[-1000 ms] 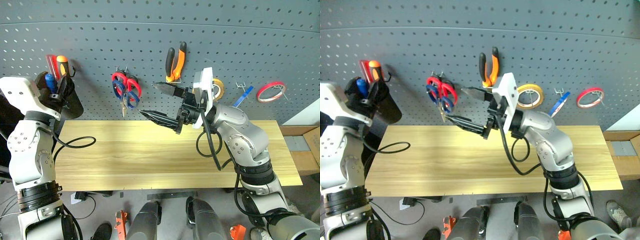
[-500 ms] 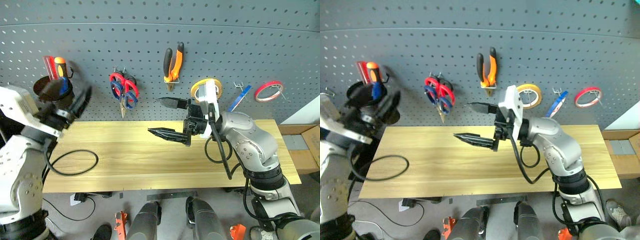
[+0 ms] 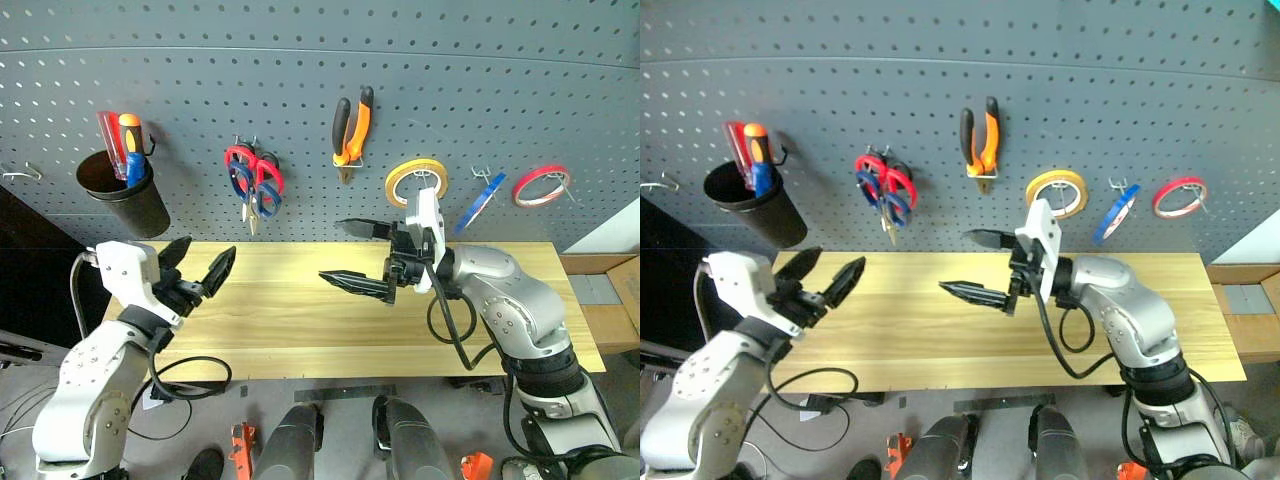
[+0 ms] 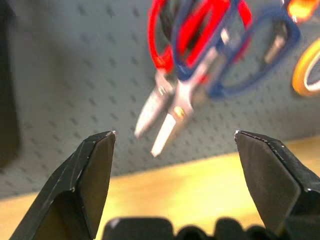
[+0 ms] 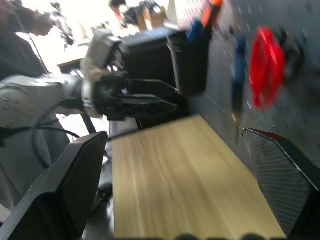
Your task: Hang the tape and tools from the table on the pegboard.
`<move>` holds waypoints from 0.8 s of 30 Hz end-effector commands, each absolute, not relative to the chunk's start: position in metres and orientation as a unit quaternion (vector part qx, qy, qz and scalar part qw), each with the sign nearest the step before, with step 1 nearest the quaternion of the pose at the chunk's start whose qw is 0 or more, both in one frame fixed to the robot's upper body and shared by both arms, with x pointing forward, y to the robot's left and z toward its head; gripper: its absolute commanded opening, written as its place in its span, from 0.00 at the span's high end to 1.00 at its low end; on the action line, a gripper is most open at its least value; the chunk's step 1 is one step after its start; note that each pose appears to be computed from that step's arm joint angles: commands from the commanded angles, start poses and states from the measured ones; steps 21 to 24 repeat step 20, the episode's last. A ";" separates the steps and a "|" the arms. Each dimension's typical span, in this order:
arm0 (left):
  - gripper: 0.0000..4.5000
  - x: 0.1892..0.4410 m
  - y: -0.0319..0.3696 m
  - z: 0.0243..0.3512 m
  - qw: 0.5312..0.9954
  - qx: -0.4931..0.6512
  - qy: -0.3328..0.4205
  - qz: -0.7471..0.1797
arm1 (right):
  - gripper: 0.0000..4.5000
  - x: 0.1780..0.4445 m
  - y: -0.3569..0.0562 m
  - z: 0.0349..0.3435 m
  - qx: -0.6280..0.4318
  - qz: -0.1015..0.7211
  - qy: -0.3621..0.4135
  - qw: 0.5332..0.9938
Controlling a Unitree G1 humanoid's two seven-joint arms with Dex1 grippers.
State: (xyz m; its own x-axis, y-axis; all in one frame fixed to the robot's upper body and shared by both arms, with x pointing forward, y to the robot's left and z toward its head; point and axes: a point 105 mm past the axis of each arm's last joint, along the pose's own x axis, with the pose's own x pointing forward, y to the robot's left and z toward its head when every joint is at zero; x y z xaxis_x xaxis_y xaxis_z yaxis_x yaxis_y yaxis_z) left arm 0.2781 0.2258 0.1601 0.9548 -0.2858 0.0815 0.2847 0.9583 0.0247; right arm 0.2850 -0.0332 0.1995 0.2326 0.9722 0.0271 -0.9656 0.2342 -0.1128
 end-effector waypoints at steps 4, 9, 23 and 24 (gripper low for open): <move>0.10 0.272 0.218 0.124 0.994 0.013 -0.018 -0.108 | 0.00 0.295 -0.061 0.159 -0.050 0.545 -0.002 0.837; 0.10 0.266 0.221 0.084 0.995 0.027 0.021 -0.090 | 0.00 0.303 -0.095 0.110 -0.050 0.462 0.061 0.884; 0.10 0.271 0.257 0.071 0.993 0.075 0.042 -0.086 | 0.00 0.310 -0.179 0.076 -0.044 0.365 0.134 0.920; 0.10 0.271 0.257 0.071 0.993 0.075 0.042 -0.086 | 0.00 0.310 -0.179 0.076 -0.044 0.365 0.134 0.920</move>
